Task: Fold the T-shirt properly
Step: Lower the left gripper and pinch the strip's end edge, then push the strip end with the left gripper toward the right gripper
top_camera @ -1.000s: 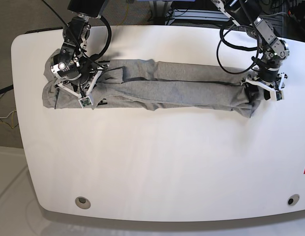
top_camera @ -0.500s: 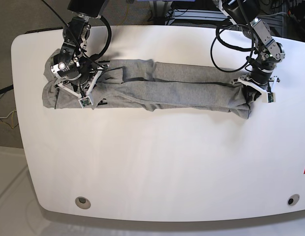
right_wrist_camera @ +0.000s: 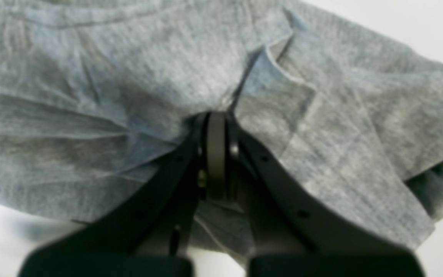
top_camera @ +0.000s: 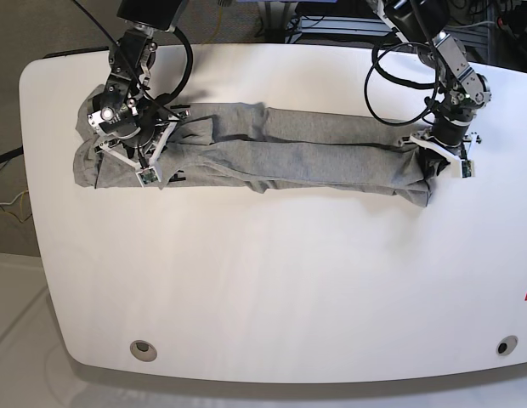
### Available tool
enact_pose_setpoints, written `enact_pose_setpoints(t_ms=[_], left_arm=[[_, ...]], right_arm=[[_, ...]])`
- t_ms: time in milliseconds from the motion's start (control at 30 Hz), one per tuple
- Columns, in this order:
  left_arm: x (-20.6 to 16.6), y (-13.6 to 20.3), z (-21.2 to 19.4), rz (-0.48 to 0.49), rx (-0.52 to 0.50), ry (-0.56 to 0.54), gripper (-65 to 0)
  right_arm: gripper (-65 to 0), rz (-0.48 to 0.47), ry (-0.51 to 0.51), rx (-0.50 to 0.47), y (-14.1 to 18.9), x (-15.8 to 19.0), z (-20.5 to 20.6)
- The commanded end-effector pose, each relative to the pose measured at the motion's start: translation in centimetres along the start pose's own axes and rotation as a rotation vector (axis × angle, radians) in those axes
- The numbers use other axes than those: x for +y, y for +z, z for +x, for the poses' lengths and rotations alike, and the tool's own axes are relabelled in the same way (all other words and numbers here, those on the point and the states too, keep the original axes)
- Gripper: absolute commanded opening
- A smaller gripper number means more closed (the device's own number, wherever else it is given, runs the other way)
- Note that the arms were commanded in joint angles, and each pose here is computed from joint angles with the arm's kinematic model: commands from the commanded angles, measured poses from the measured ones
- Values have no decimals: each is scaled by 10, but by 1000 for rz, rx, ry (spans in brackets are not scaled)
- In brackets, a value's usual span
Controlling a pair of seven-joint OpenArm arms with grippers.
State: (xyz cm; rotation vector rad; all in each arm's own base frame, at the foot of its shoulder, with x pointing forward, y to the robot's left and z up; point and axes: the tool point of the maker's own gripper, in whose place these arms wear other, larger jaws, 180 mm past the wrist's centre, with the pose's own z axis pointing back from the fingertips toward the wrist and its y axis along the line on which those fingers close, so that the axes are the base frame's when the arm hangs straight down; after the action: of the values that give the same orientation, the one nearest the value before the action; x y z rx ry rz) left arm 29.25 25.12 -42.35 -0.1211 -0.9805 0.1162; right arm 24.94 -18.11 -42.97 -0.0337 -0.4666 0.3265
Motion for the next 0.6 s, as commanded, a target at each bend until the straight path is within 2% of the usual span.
enact_pose_setpoints(t_ms=[0, 367, 567], left_arm=[[13, 5, -6, 42, 84, -58, -632], [18, 25, 58, 123, 34, -193, -632], [1, 29, 80, 116, 45, -274, -632]], right_arm=[[-650, 10, 19, 111, -4, 5, -26], [-650, 10, 19, 111, -4, 5, -26], [-650, 10, 19, 111, -4, 5, -26]])
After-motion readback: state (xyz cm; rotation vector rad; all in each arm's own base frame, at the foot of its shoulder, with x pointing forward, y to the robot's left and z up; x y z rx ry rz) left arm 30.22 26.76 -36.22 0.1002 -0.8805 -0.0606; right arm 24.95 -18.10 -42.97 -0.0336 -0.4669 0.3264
